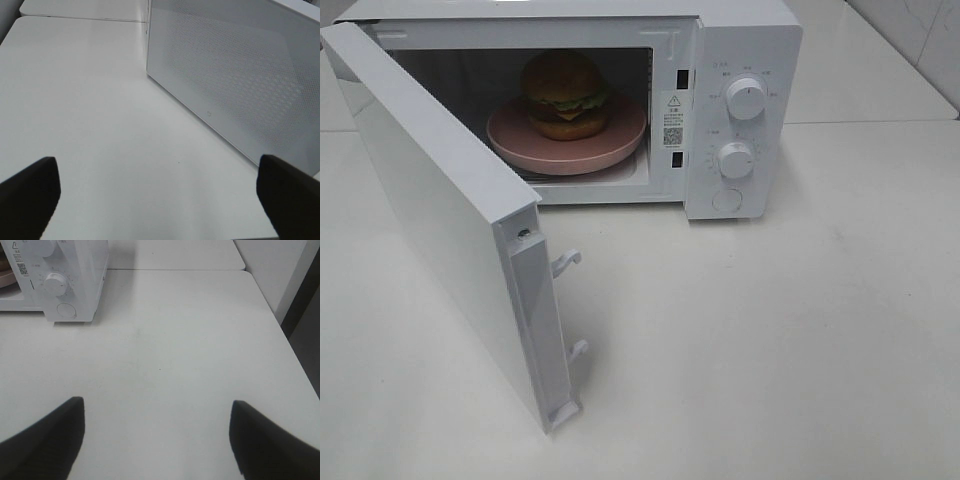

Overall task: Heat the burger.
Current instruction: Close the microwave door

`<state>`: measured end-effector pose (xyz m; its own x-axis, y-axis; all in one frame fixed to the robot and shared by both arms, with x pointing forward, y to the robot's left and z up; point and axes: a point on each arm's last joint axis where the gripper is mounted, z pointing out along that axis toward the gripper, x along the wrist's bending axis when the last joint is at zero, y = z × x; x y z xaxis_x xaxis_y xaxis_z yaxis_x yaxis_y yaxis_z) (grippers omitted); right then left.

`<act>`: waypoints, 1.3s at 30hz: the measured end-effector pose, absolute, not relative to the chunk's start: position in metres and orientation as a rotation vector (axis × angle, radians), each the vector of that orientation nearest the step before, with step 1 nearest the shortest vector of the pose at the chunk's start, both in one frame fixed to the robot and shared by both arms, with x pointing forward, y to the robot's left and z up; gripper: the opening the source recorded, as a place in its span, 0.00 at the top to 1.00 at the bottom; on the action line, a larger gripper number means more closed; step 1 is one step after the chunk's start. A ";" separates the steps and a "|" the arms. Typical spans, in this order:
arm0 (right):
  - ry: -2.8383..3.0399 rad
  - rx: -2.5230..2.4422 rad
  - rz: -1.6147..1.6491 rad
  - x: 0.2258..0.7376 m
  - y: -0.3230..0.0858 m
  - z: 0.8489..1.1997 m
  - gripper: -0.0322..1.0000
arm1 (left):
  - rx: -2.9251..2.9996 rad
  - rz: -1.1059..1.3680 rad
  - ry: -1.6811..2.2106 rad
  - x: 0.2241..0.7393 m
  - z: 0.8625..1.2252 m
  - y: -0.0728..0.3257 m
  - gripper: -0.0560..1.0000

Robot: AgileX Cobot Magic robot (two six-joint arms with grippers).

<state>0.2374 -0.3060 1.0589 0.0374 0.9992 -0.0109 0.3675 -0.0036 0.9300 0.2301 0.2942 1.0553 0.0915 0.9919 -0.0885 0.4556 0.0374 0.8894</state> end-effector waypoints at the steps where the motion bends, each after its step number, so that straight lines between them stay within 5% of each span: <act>1: 1.451 1.495 0.975 0.237 -0.306 1.059 0.22 | 1.542 0.818 1.485 0.230 1.055 0.294 0.01; 39: 1.451 1.495 0.975 0.237 -0.306 1.059 0.23 | 1.542 0.818 1.485 0.230 1.055 0.294 0.01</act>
<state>0.2374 -0.3060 1.0589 0.0374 0.9992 -0.0109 0.3675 -0.0036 0.9300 0.2301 0.2942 1.0553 0.0915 0.9919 -0.0885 0.4556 0.0374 0.8894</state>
